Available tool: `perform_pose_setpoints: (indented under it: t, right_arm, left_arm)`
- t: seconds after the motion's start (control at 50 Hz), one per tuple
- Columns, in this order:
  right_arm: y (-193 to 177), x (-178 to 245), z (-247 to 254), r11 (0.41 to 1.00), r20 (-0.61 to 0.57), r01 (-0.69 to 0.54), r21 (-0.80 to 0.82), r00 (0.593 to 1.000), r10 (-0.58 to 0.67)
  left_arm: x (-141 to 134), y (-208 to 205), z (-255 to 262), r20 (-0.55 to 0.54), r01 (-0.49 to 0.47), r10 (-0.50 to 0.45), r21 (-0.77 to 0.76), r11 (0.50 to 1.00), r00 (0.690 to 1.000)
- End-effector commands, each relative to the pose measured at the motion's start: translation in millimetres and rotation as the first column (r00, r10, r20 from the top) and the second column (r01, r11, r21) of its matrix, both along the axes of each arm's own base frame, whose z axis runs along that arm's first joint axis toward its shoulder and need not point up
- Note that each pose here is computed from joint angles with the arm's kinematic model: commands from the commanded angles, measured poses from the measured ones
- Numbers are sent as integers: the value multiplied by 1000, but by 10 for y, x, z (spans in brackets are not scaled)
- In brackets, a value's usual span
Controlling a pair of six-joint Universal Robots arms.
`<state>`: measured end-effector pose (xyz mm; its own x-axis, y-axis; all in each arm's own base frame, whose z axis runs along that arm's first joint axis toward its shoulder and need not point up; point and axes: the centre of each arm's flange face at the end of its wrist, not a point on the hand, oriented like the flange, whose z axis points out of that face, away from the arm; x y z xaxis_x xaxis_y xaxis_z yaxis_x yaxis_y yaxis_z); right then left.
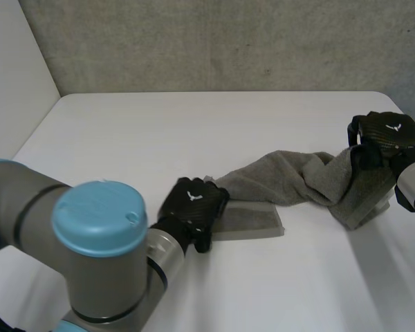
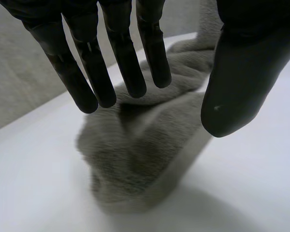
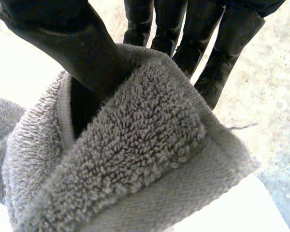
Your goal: Fold the towel.
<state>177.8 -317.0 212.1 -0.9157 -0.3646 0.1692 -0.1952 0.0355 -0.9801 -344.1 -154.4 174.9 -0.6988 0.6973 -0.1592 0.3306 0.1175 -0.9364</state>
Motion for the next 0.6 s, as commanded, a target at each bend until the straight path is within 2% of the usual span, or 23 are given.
perform_pose_setpoints:
  t: [0.02,0.06,0.24,0.48,0.6]
  right_arm:
    - [-29,-22,-154,999,-1,2,39,1000,-2]
    - [-28,-17,-193,999,-2,1,51,1000,-1]
    - [-12,-23,-259,998,-28,-1,63,1000,3]
    - [-4,-23,-290,998,-48,-3,61,999,6]
    - [-4,-18,-325,997,-49,-5,72,999,8]
  left_arm:
    - [-193,14,-193,18,53,-53,22,998,998]
    - [-319,-10,-242,10,84,-85,21,996,996]
    - [-577,-188,-369,8,105,-105,23,994,994]
    - [-766,-372,-493,11,98,-98,19,995,995]
    - [-833,-439,-566,48,110,-108,-23,994,993]
